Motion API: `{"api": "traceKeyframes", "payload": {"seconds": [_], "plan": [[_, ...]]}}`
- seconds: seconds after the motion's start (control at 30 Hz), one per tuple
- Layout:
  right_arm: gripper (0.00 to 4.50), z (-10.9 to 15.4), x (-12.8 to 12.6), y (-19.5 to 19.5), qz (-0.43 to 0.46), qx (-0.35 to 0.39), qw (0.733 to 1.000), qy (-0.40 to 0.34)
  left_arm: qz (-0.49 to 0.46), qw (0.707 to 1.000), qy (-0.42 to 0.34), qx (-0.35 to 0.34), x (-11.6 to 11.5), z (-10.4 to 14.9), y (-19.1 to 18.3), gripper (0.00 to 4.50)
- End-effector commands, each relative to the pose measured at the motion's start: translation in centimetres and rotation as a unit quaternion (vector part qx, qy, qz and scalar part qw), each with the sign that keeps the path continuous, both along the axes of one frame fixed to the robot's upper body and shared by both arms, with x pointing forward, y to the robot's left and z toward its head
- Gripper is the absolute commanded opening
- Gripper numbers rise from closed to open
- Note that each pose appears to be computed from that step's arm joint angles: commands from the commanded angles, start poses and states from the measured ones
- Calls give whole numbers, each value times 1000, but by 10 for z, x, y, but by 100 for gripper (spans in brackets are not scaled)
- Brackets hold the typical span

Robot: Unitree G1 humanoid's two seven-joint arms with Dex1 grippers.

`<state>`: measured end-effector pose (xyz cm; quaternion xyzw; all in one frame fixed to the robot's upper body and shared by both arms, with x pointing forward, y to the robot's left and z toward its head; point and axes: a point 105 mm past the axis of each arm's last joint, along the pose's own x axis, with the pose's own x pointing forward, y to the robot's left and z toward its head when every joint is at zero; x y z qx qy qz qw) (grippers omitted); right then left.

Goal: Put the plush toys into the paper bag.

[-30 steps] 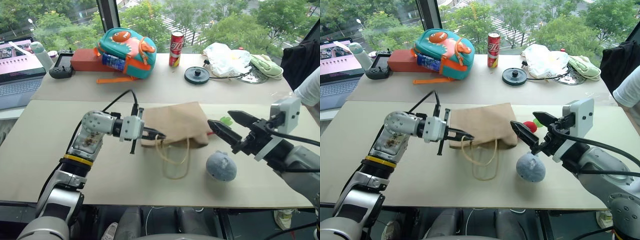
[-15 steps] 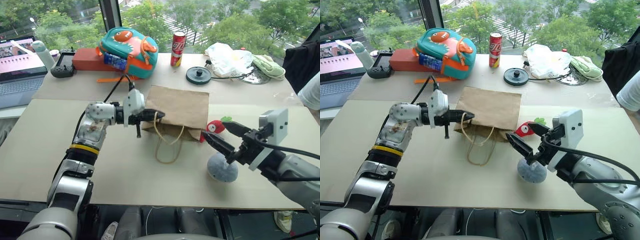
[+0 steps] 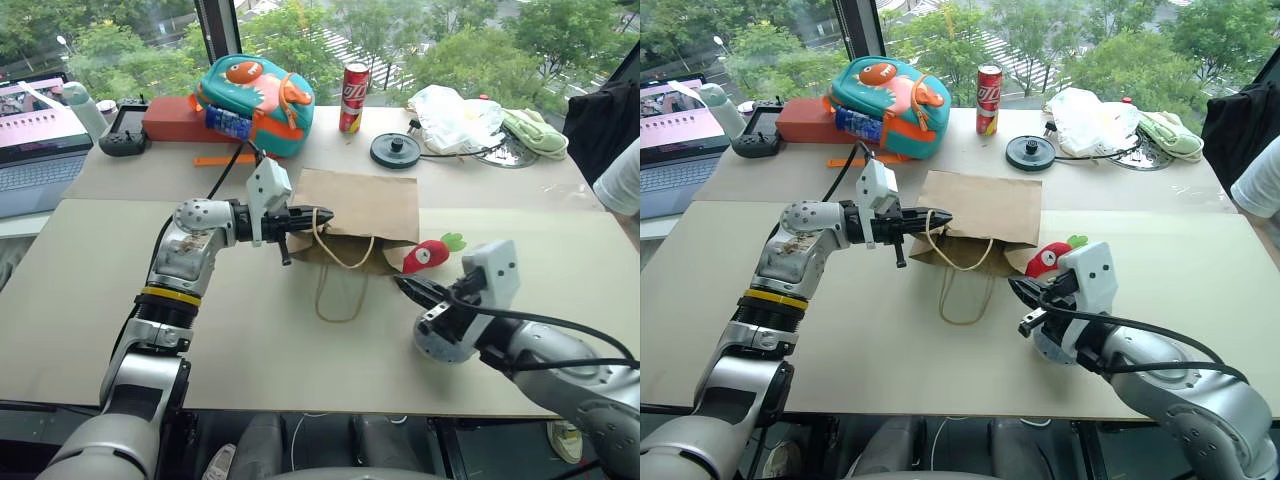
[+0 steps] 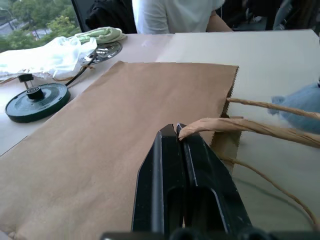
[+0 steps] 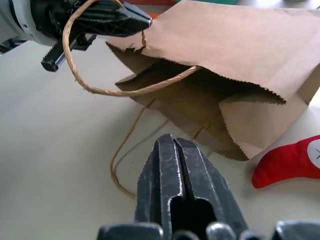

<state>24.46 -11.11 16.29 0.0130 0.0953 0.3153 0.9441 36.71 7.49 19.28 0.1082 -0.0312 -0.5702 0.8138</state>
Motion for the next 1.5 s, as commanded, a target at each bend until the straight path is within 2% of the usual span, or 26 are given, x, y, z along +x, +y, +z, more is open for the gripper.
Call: {"api": "traceKeyframes", "payload": {"seconds": [0.03,0.33,0.47,0.57,0.83,1.07,1.3,1.5], "plan": [[4,-5,15,18,-15,-2,1000,-7,-6,999,-16,-34,-4,29,-8,0],[4,-7,67,31,-107,12,992,-66,2,999,-2,-48,-6,33,-11,0],[4,-10,81,38,-117,24,990,-81,5,999,3,-51,-6,34,-10,0],[4,-31,100,44,-130,-8,990,-56,7,999,4,-52,-6,34,-10,0],[4,-66,109,55,-123,-10,992,13,16,998,4,-64,-3,45,-8,0],[4,-79,106,58,-110,-23,993,38,46,995,4,-87,9,59,1,0],[4,-82,103,59,-107,-24,993,48,49,990,20,-130,10,78,-1,0],[4,-82,102,58,-106,-29,993,49,47,990,25,-132,6,77,-5,0]]}}
